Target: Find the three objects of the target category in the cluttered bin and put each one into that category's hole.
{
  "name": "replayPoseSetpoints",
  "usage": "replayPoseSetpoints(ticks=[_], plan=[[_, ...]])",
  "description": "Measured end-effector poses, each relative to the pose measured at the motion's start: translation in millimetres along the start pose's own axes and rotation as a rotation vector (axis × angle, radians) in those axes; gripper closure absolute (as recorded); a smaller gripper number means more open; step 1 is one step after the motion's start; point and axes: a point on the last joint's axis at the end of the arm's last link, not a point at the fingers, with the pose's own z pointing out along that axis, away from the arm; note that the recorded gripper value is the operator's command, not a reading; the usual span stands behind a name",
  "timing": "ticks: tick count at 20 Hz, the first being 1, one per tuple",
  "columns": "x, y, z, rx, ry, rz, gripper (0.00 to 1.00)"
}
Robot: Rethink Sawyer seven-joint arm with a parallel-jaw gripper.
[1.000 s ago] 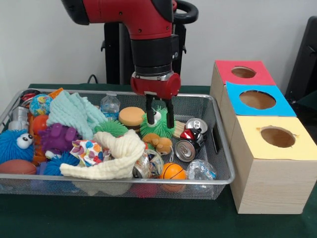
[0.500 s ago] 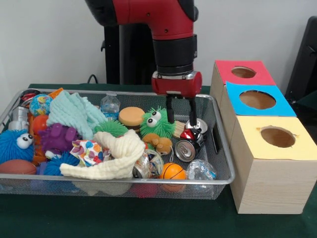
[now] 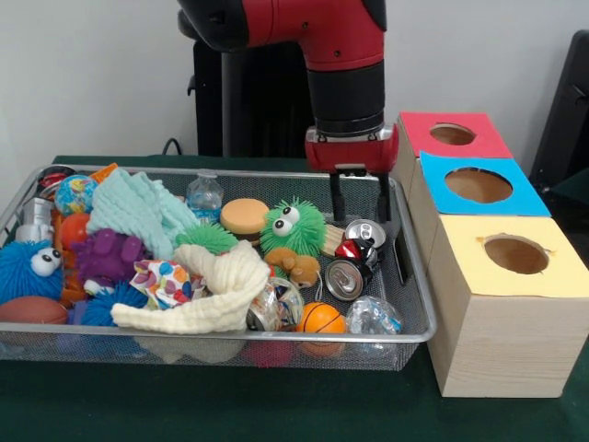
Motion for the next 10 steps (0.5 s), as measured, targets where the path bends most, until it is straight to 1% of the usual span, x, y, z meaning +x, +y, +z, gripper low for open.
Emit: replayPoseSetpoints(ticks=[2,4,5,7,8,9,10], plan=[[-3.6,-4.9,-4.5,0.006,0.027,-0.056,0.0],[-5.5,-7.8,-7.1,0.01,0.039,-0.083,0.0],[-8.9,-12.3,-11.5,0.015,0.053,-0.123,0.0],[-14.1,-18.3,-18.9,0.024,0.072,-0.183,0.0],[-15.7,-20.2,-21.4,0.027,0.077,-0.201,0.0],[-20.5,-25.0,-28.2,0.033,0.088,-0.249,0.0],[-23.2,-27.7,-32.5,0.037,0.094,-0.279,0.0]])
